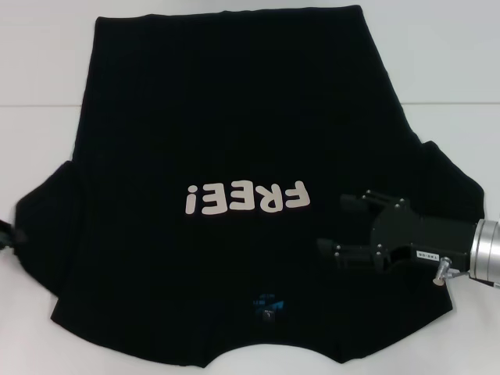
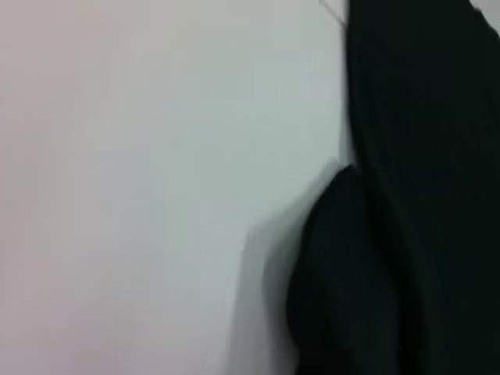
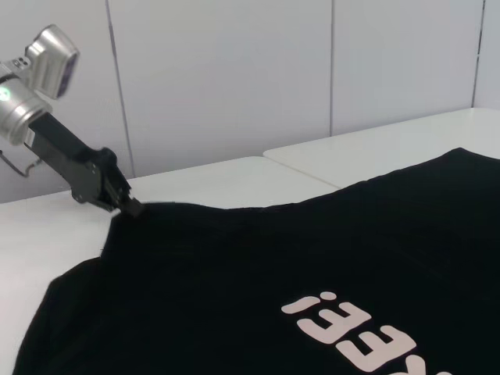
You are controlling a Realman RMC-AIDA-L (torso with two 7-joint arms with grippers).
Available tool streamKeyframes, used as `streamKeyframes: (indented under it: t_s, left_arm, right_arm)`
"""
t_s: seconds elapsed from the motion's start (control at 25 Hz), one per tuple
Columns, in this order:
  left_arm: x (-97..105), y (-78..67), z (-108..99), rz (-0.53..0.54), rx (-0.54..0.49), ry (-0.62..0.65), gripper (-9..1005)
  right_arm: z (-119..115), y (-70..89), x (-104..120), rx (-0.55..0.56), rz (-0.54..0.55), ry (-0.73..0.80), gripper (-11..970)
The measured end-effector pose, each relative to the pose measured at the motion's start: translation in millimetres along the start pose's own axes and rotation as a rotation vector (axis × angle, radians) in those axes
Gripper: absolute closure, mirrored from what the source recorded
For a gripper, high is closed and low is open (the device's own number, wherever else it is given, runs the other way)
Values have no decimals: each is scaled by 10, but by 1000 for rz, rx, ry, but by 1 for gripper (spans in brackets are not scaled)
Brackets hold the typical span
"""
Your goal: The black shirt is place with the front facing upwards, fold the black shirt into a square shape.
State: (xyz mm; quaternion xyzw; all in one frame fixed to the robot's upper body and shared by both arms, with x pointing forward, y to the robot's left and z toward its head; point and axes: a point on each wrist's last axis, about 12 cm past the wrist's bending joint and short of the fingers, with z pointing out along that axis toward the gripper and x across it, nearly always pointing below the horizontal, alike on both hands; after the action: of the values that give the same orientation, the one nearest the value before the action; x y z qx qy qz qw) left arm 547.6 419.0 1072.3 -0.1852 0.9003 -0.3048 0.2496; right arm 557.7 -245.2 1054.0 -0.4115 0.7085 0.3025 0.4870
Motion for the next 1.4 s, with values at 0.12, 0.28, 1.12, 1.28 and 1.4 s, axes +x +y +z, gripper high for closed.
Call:
streamKeyframes:
  t_s: [0.12,0.28,1.12,1.28,1.4]
  left_arm:
    - [-54,70,-121,-20,-3,-41,987]
    - [-90,93,-184,-20,-5,-53,985]
    - [-135,-99,-138,30,68,-58,978]
    - [-268,-490,6,164,83,-7,976]
    - [-296,-804,119,268,105,45,975]
  right_arm:
    - [-1,-4,-4,1,-2,0,19]
    - [-1,-7,-11,3,-2,-5,19]
    - [-8,0,10,9,7,-5,19]
    - [-20,11,35,11,15,-2,19]
    - [-30,18,52,13,19,0,19]
